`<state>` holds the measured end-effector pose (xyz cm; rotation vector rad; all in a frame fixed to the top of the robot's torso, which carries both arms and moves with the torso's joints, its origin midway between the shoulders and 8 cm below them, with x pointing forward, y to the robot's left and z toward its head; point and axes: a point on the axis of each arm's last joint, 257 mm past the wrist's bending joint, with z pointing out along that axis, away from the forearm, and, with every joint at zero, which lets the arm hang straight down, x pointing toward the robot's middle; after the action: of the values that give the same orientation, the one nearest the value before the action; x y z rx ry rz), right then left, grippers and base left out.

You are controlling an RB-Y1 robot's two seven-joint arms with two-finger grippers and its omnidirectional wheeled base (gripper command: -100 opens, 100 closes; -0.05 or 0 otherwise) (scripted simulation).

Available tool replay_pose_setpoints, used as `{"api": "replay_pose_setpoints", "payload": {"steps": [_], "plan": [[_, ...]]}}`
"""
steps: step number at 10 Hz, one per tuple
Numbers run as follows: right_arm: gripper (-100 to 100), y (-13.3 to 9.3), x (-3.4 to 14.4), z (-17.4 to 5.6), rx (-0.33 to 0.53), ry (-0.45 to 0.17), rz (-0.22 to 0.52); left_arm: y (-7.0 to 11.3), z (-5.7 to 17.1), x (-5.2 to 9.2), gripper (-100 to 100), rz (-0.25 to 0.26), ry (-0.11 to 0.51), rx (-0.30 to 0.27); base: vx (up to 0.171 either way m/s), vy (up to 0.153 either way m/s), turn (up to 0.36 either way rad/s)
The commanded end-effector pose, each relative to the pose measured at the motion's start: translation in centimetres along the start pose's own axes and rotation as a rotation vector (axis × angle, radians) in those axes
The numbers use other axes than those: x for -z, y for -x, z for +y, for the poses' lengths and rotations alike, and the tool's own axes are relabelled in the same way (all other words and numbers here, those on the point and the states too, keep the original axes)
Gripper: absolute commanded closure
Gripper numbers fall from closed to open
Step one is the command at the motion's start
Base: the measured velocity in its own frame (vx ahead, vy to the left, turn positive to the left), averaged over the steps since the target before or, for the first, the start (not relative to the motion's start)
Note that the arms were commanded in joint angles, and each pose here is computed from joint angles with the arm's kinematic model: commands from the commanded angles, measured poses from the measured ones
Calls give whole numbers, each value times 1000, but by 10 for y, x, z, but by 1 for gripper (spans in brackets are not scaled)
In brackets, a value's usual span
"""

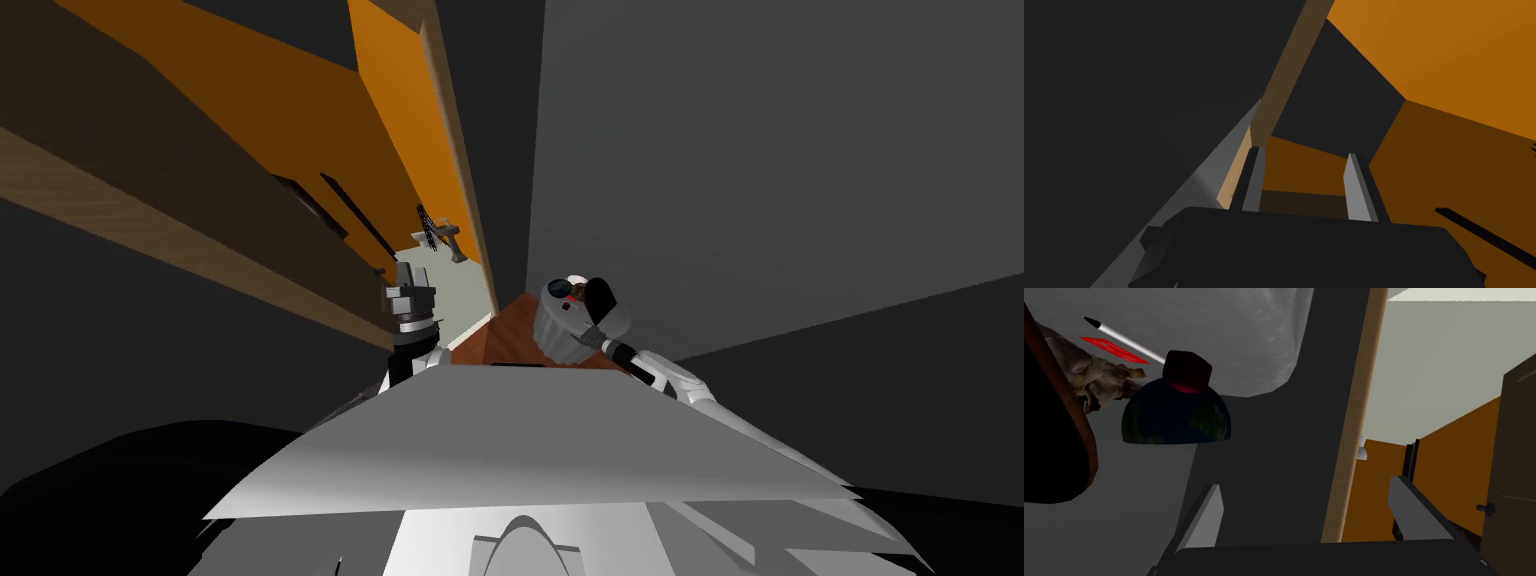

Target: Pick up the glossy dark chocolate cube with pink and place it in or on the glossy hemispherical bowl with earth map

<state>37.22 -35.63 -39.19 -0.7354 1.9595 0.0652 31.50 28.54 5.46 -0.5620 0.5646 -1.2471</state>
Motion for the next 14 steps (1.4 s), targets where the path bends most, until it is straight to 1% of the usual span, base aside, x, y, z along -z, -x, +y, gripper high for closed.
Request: {"api": "replay_pose_setpoints", "payload": {"steps": [1, 2, 4, 5, 8, 9, 11, 14], "plan": [[-100, -28, 12, -11, 70, 10, 71, 0, 0, 0, 0, 0, 0, 0, 68, 34, 116], [-100, -28, 12, -12, 70, 9, 72, 0, 0, 0, 0, 0, 0, 0, 55, 19, 78], [-100, -66, 30, -26, 170, 27, 177, 0, 0, 0, 0, 0, 0, 0, 91, 37, 191], [-100, -66, 31, -29, 175, 26, 180, 0, 0, 0, 0, 0, 0, 0, 96, 26, 60], [-100, -115, 64, -53, 302, 56, 325, 0, 0, 0, 0, 0, 0, 0, 138, 22, 188], [-100, -115, 64, -53, 302, 56, 325, 0, 0, 0, 0, 0, 0, 0, 125, 17, 54], [-100, -141, 87, -65, 366, 78, 409, 0, 0, 0, 0, 0, 0, 0, 94, 34, 141], [-100, -172, 118, -78, 434, 111, 509, 0, 0, 0, 0, 0, 0, 0, 169, 4, 164]]}}
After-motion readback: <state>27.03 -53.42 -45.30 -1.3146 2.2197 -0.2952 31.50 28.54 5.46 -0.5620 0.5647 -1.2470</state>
